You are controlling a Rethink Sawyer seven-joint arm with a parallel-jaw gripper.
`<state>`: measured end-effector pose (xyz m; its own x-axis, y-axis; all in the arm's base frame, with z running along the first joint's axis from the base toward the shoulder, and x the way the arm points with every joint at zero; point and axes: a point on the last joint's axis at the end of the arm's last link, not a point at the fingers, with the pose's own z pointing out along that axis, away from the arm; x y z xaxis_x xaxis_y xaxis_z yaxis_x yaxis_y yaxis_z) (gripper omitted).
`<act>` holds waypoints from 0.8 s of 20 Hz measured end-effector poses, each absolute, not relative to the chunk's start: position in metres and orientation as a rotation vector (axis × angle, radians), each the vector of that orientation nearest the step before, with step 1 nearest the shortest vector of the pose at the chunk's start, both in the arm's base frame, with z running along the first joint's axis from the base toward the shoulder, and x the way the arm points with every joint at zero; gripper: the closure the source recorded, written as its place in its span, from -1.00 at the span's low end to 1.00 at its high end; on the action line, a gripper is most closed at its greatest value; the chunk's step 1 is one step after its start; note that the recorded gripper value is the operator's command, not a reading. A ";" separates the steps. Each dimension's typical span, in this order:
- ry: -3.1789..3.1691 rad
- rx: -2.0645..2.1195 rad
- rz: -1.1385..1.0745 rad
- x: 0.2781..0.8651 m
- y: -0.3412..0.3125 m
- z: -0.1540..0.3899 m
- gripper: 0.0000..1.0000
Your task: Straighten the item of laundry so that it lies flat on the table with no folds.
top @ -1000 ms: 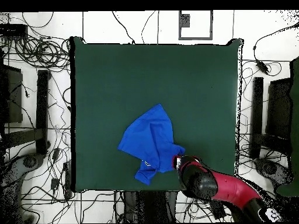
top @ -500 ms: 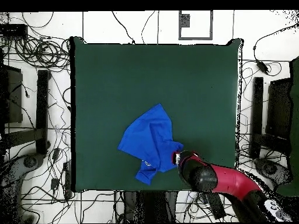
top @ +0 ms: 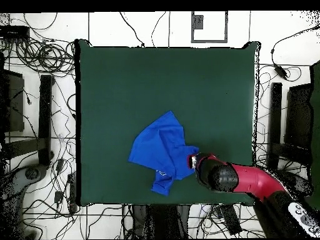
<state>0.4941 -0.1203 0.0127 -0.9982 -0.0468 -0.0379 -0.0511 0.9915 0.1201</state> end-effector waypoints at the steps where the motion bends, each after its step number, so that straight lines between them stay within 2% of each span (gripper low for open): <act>1: 3.102 -0.080 0.189 0.496 -0.121 0.013 1.00; 16: 3.087 -0.125 0.252 0.566 -0.132 -0.012 1.00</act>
